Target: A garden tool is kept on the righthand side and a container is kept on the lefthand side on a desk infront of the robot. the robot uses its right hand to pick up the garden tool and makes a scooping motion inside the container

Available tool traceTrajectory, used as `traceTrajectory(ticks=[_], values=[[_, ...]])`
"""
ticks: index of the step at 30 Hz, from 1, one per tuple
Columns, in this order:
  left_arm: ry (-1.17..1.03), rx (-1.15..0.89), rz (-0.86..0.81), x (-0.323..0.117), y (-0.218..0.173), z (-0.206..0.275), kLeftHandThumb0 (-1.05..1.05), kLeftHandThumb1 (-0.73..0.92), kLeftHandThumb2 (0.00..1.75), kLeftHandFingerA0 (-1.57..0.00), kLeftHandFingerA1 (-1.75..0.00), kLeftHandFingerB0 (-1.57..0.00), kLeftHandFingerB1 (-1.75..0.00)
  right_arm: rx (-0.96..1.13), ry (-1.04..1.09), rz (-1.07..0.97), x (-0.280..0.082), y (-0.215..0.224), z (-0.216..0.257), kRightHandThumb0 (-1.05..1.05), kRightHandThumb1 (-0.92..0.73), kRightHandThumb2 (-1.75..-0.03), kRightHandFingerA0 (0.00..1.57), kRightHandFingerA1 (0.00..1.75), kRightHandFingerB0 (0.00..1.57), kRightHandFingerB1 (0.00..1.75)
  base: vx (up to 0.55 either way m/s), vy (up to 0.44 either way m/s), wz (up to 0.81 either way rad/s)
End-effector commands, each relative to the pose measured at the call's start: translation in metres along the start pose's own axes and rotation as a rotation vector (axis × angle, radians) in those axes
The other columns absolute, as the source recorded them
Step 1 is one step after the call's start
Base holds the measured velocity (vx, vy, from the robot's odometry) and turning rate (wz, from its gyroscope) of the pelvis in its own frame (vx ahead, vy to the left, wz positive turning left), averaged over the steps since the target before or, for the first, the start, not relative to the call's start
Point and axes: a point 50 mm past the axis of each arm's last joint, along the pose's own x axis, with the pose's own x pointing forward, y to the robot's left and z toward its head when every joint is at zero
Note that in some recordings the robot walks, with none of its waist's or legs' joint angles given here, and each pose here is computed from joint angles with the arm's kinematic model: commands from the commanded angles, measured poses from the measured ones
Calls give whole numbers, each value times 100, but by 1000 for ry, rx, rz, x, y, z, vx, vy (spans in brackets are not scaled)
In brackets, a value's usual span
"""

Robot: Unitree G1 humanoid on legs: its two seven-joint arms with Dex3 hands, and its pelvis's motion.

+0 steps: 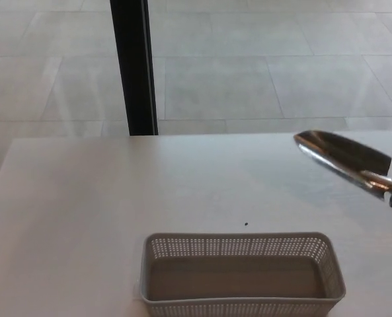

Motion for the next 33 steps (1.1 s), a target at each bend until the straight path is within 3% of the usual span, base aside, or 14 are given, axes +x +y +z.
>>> traceTrajectory(ticks=[1, 2, 4, 5, 11, 15, 23, 24, 26, 27, 28, 29, 30, 33], values=[[5, 9, 24, -1, 12, 2, -46, 65, 59, -65, -71, -59, -49, 149, -27, -128, 7, -34, 0, -21, -47, -115, 92, 175, 75, 158, 0, 0, 0], [2, 5, 24, -2, 13, 2, -45, 65, 59, -66, -69, -60, -49, 152, -44, -142, 7, -40, 0, -29, -48, -114, 120, 139, 97, 126, 0, 0, 0], [4, 7, 23, -2, 13, 2, -45, 65, 59, -65, -68, -61, -49, 162, -67, -160, 8, -47, 1, -29, -47, -115, 121, 140, 98, 127, 0, 0, 0], [4, 7, 23, -2, 13, 2, -45, 65, 59, -65, -69, -61, -50, 165, -74, -157, 8, -51, 2, -21, -48, -121, 93, 175, 76, 158, 0, 0, 0], [-8, 13, 21, -2, 14, 4, -46, 66, 60, -69, -81, -61, -53, -25, -268, -28, 6, -69, 16, -18, -50, -108, 86, 175, 75, 156, 0, 0, 0], [5, 4, 28, -1, 15, 4, -43, 64, 59, -63, -63, -59, -48, -207, -409, 88, 1, -79, 24, -14, -52, -99, 94, 164, 75, 136, 0, 0, 0], [-20, 33, 41, -1, 19, 12, -46, 68, 60, -63, -68, -57, -49, -338, -490, 179, 1, -92, 29, -15, -49, -94, 88, 171, 76, 150, 0, 0, 0], [-26, 28, 40, -1, 19, 13, -46, 68, 60, -62, -69, -59, -50, -357, -492, 194, 2, -94, 30, -15, -54, -96, 107, 166, 74, 140, 0, 0, 0], [-18, -6, 38, -1, 19, 12, -47, 66, 59, -63, -70, -60, -51, -391, -498, 226, 4, -94, 32, -16, -54, -82, 87, 175, 71, 154, 0, 0, 0], [-18, -3, 36, -1, 19, 12, -47, 65, 60, -62, -65, -59, -49, -391, -508, 243, 4, -94, 34, -15, -58, -82, 109, 169, 72, 141, 0, 0, 0], [-16, -3, 37, -1, 20, 12, -47, 67, 60, -59, -63, -56, -48, -403, -515, 268, 4, -94, 36, -18, -58, -74, 86, 175, 70, 156, 0, 0, 0], [-23, 4, 32, -1, 20, 12, -47, 67, 60, -60, -64, -57, -49, -427, -525, 288, 5, -94, 37, -13, -57, -77, 103, 175, 67, 148, 0, 0, 0], [-23, 6, 31, -1, 20, 12, -47, 67, 60, -60, -63, -57, -49, -446, -533, 299, 5, -93, 39, -19, -59, -75, 86, 175, 70, 155, 0, 0, 0], [-21, 9, 32, -1, 19, 14, -47, 66, 60, -61, -64, -56, -48, -518, -546, 358, 8, -92, 47, -24, -67, -71, 86, 174, 73, 140, 0, 0, 0]])
